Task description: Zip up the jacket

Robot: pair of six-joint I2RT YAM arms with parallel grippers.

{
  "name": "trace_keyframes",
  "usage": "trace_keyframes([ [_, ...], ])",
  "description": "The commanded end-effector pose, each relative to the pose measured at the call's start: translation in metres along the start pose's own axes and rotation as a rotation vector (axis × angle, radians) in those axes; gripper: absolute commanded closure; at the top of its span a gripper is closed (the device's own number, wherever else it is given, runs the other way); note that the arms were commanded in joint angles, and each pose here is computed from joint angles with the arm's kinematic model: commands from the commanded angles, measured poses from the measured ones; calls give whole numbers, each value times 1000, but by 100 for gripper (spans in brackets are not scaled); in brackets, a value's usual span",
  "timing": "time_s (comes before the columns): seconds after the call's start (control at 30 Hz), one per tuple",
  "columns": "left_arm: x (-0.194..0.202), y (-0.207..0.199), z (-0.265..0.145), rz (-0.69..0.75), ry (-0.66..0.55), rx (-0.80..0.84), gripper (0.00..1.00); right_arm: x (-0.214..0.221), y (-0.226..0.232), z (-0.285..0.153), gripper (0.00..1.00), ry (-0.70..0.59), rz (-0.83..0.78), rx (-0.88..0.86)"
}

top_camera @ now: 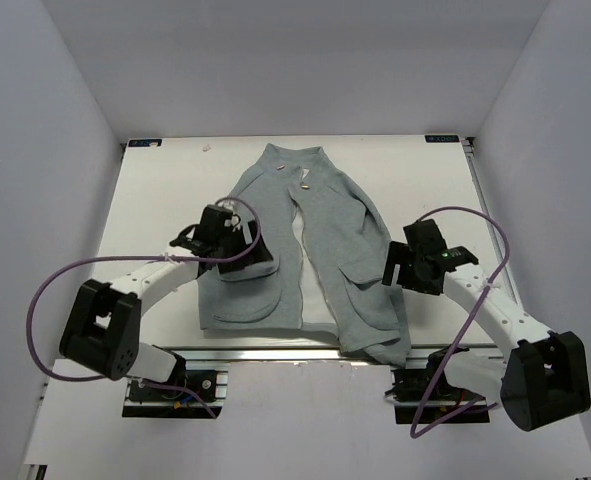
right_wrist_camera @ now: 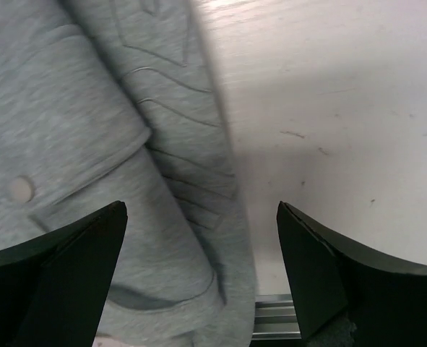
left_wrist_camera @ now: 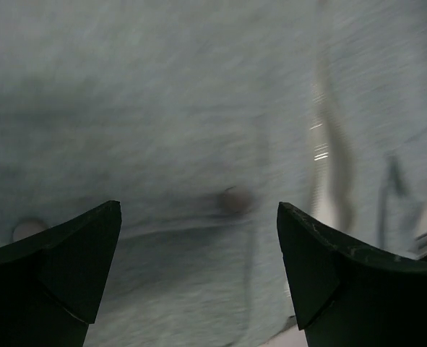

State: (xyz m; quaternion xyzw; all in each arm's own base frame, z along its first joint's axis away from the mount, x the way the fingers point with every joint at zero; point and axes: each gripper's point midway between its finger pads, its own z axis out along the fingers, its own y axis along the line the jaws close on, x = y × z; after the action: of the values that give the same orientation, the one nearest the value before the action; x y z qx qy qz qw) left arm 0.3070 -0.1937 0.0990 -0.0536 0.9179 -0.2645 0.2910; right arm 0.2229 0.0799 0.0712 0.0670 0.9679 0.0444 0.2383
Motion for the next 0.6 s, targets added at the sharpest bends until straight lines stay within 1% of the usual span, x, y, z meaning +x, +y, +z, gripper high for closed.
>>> trace_keyframes([
  [0.0,15,4,3,-34,32,18,2,-7,-13,4,12,-29,72,71],
  [0.07,24,16,10,-20,64,-19,2,-3,-12,12,12,2,65,71],
  [0.13,19,23,14,1,56,-64,2,2,-12,21,14,34,52,72],
  [0.17,23,29,20,-1,79,-89,2,5,-12,24,17,51,52,72],
  [0.27,20,30,30,10,94,-99,2,15,-9,37,18,100,50,57],
  [0.3,25,35,37,4,120,-115,2,17,-8,39,19,111,54,53],
  [0.33,22,34,41,3,120,-116,2,19,-7,44,20,122,58,49],
  [0.4,27,39,48,-2,147,-129,2,23,-5,49,28,147,58,39],
  [0.43,26,40,52,-2,145,-133,2,20,-5,50,36,144,52,39],
  [0.47,25,41,54,0,146,-137,2,16,-5,51,54,137,54,47],
  [0.53,25,46,62,4,152,-158,2,11,-12,54,70,131,61,79],
  [0.57,18,44,65,9,140,-158,2,1,-18,54,88,101,67,121],
])
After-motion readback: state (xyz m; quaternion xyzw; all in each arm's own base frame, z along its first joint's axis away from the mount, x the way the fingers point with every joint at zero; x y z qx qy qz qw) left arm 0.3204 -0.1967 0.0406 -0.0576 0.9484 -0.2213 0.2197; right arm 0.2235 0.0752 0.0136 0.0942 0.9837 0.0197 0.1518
